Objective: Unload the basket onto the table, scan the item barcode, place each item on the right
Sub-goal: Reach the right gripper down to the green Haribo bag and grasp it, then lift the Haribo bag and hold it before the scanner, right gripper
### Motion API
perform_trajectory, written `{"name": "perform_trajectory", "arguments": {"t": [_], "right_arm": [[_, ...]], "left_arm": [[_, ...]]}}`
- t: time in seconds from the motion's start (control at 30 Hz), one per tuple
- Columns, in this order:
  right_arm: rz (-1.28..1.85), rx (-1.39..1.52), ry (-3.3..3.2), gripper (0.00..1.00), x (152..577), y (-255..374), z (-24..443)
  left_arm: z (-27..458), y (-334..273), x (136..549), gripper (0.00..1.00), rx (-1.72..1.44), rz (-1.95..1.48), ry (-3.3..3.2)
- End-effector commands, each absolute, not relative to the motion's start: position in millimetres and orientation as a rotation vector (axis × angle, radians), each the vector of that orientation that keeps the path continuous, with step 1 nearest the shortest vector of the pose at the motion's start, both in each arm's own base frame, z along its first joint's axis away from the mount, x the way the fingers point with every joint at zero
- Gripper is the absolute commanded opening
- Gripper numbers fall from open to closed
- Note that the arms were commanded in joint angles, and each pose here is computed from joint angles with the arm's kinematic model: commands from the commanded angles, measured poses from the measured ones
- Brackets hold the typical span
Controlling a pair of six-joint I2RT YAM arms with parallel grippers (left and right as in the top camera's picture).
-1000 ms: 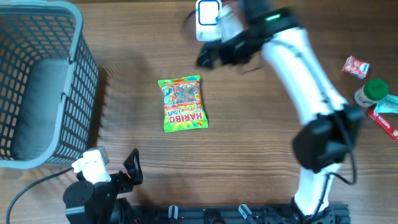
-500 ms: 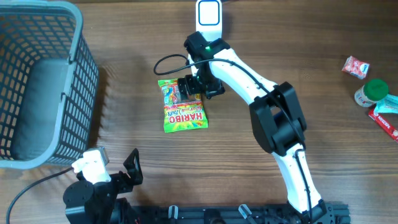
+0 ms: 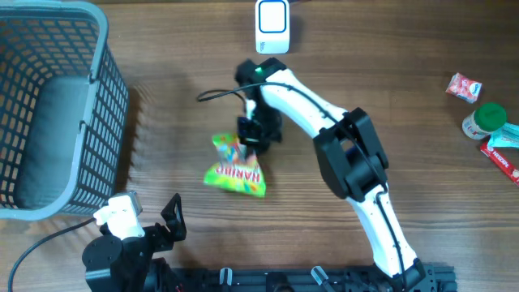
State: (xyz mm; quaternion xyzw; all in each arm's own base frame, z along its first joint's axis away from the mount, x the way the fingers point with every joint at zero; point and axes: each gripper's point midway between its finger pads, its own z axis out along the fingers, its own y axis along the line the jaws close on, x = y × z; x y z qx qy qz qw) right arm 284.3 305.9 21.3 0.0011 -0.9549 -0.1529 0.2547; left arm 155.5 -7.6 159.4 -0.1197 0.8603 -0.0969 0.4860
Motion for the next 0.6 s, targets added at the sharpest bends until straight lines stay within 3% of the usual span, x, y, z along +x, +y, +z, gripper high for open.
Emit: {"name": "perform_trajectory", "arguments": {"t": [0.0, 0.1, 0.33, 0.57], "right_arm": [[-0.701, -0.514, -2.131, 0.04, 289.0, 310.6, 103.3], [-0.827, -0.74, -1.917, 0.04, 314.6, 303.8, 140.8], [-0.387, -1.391, -1.345, 0.04, 333.8, 289.1, 147.5], [-0.175, -1.645, -1.152, 0.04, 343.1, 283.1, 131.5]], "left_arm": [[161.3, -11.3, 155.4, 1.0, -0.281, -0.261, 2.083], [161.3, -11.3, 155.4, 1.0, -0.281, -0.261, 2.083], [161.3, -11.3, 155.4, 1.0, -0.281, -0.261, 2.083], [161.3, -11.3, 155.4, 1.0, -0.281, -0.261, 2.083]]}}
